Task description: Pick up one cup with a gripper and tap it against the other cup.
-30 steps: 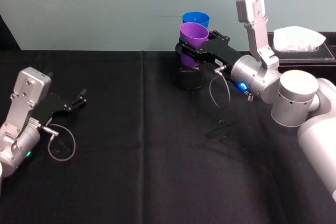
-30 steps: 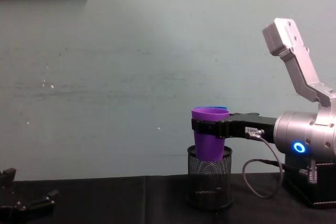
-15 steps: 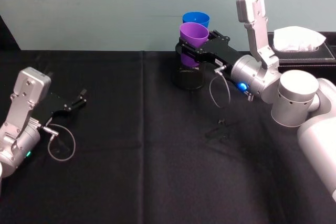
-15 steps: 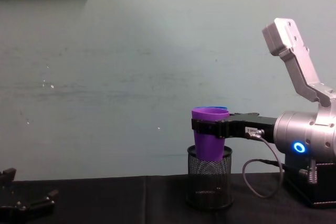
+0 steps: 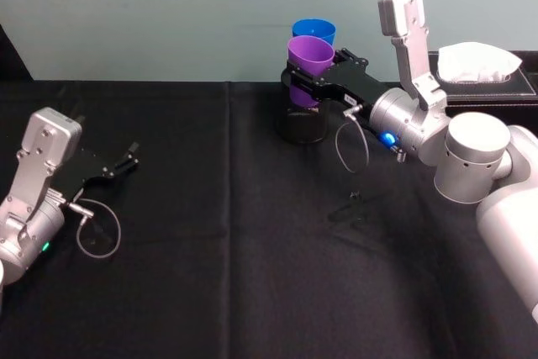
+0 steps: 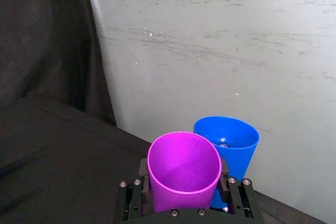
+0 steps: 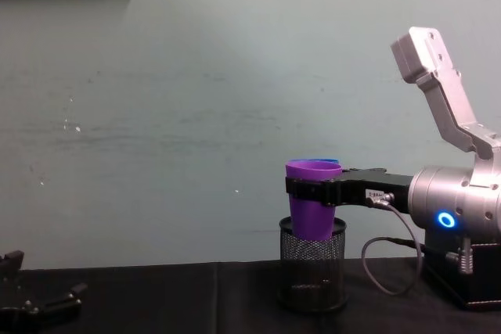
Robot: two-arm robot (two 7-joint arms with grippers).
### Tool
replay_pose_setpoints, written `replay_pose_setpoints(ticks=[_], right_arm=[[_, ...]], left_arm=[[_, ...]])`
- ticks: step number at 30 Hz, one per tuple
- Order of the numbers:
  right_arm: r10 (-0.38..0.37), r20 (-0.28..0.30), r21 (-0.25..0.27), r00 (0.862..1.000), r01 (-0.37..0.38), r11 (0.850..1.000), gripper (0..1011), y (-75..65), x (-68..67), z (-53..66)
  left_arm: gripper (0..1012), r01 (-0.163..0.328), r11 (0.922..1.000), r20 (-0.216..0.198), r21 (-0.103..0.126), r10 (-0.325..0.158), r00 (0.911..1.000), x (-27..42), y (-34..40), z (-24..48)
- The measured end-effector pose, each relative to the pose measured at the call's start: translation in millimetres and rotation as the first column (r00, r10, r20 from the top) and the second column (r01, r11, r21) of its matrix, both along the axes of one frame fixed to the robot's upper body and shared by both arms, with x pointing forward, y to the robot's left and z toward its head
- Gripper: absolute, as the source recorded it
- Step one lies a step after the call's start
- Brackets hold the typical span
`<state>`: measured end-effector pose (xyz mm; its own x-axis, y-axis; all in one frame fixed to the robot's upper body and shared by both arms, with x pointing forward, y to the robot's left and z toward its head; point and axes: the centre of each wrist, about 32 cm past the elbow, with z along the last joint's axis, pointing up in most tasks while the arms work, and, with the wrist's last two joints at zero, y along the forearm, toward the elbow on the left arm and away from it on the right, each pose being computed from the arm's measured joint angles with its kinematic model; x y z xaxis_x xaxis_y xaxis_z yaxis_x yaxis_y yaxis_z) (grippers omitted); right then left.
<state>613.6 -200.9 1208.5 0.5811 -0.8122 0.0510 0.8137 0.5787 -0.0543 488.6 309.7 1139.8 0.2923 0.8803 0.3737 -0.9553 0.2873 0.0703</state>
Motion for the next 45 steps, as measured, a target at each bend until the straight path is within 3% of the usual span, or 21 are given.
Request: replay_pose_setpoints(ticks=[45], right_arm=[[0.0, 0.0, 0.0, 1.0, 0.0, 1.0, 734, 0.0, 0.0, 0.0]], left_arm=[[1005, 0.0, 1.0, 0.0, 0.0, 0.0, 1.0, 0.0, 0.0, 0.0]])
